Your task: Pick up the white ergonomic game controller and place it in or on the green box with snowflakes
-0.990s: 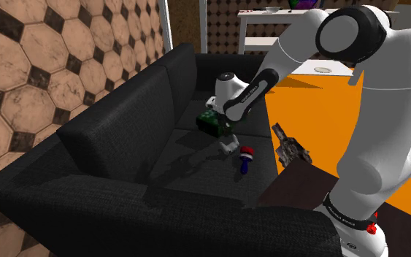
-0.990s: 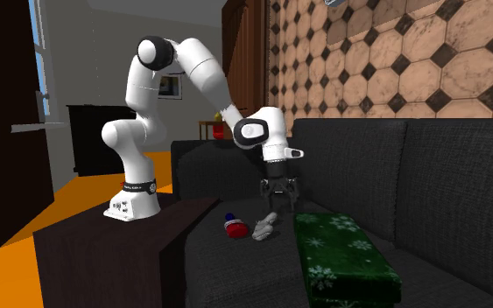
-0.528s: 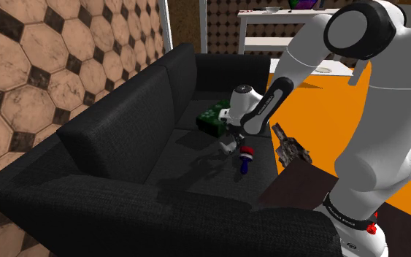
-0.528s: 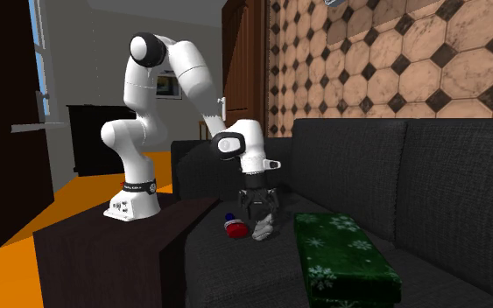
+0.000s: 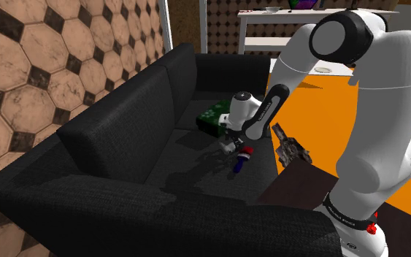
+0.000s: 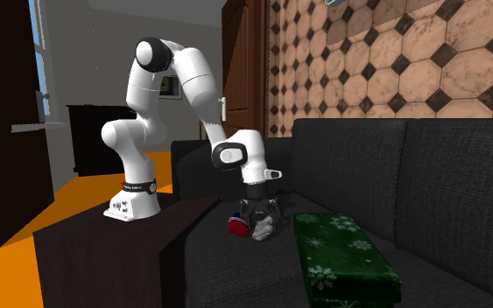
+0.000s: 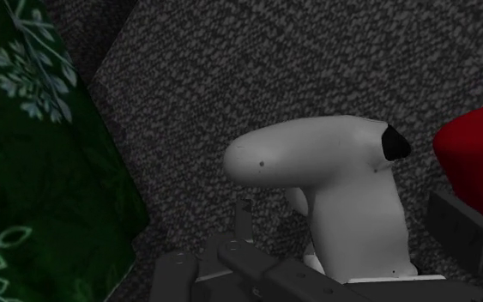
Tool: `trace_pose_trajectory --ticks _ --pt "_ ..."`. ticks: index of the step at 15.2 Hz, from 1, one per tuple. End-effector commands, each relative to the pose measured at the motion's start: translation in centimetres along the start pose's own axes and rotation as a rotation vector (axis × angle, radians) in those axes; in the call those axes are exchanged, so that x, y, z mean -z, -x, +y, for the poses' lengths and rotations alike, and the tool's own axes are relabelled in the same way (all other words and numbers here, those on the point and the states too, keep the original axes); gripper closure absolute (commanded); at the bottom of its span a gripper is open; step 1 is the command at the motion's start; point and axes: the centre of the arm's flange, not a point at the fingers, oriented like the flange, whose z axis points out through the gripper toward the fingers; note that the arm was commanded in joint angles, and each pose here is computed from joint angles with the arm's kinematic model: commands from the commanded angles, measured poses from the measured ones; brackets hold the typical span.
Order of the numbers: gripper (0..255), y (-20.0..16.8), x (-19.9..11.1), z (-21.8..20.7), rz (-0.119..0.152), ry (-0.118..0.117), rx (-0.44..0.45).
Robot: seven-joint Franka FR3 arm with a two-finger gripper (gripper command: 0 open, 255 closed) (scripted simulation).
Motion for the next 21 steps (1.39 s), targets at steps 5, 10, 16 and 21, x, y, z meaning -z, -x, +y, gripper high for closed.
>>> trace_pose_trajectory --ticks 5,10,16,21 --pt "0 0.0 -0.5 -0.3 -0.003 -0.010 0.000" --pt "255 0.1 -0.6 -0.3 -0.003 -0.010 0.000" --pt "255 0.0 -0.5 -0.3 -0.003 -0.010 0.000" --pt "255 0.2 2.1 0.3 -0.003 -0.010 0.000"
